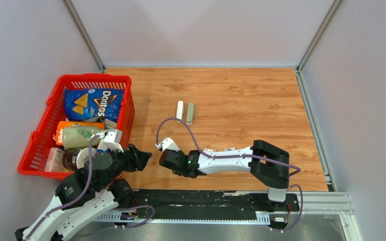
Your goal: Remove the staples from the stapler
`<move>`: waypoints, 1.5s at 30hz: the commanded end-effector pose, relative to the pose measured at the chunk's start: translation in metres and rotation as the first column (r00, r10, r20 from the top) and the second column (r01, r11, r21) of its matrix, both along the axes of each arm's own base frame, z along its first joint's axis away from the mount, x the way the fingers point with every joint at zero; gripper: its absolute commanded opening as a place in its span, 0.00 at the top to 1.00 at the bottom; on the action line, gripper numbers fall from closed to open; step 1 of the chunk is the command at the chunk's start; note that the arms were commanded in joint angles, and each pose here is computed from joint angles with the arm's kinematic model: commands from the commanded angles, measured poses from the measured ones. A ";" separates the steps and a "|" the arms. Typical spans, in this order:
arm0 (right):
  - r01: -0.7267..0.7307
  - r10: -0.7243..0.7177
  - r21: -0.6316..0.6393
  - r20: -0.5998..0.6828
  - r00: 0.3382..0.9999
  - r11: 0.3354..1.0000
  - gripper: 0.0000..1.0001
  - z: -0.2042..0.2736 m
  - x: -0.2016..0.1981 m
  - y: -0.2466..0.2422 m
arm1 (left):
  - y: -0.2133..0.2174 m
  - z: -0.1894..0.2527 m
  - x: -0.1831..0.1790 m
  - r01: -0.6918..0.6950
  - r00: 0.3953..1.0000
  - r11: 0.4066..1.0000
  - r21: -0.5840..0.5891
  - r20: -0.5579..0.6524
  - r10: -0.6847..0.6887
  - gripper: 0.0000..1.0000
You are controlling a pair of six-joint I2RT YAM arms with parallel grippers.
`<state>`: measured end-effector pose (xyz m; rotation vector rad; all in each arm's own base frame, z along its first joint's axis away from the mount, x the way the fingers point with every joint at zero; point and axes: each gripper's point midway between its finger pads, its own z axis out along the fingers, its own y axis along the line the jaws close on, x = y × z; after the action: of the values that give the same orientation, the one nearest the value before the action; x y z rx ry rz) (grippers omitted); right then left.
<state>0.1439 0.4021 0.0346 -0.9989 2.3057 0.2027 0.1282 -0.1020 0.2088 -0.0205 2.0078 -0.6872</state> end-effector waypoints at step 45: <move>0.649 -0.644 0.031 -0.092 0.759 0.760 0.80 0.008 0.088 -0.211 | -0.049 -0.012 0.015 0.129 0.991 0.991 0.027 -0.037 -0.128 0.22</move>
<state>0.2209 0.1845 0.0416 -0.1590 2.5805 -0.0081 0.1400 -0.1441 0.1917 0.0947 2.0897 -0.7199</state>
